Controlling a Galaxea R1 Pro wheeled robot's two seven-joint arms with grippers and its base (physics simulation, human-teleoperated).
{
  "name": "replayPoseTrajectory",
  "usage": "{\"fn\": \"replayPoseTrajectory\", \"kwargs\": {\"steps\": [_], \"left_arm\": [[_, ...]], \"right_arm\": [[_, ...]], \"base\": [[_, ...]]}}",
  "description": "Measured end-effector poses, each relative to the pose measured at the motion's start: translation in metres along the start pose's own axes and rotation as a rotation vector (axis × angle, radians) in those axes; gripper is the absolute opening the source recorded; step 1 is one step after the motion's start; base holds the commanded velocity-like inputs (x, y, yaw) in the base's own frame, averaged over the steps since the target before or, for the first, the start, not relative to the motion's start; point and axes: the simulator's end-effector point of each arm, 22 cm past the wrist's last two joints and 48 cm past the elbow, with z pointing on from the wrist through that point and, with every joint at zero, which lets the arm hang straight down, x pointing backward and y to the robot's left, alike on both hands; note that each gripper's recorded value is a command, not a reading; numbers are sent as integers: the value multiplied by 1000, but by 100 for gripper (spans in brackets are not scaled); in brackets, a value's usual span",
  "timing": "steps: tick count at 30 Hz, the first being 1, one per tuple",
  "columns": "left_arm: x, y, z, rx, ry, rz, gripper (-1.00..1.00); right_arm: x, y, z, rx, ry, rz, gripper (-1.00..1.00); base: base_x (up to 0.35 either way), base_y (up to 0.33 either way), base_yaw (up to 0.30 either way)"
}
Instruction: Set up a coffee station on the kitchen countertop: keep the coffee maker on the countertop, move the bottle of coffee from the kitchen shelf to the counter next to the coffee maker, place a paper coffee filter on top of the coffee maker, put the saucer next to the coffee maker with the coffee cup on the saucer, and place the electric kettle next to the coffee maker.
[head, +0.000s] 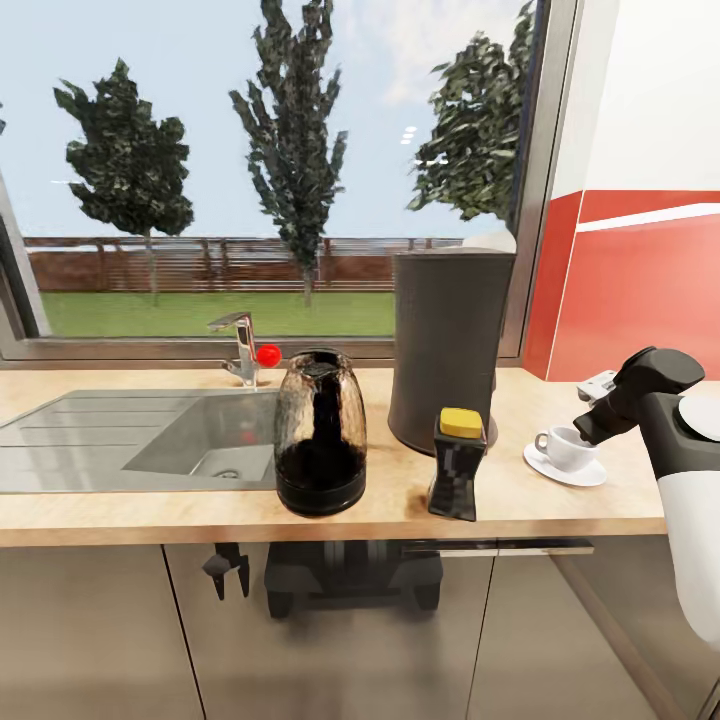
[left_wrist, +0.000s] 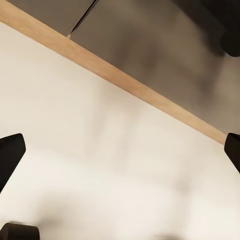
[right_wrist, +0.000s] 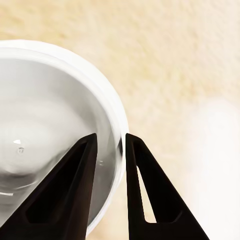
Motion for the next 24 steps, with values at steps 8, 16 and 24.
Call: {"fn": "replayPoseTrajectory", "kwargs": {"steps": [8,16,24], "left_arm": [[0,0,0,0,0,0,100],[0,0,0,0,0,0,100],[-4,-5,-5,0,0,0,100]], "right_arm": [[0,1,0,-3,0,2,100],[0,1,0,-4,0,2,100],[-5,-2,-5,-4,0,2,100]], "base": [[0,0,0],[0,0,0],[0,0,0]]}}
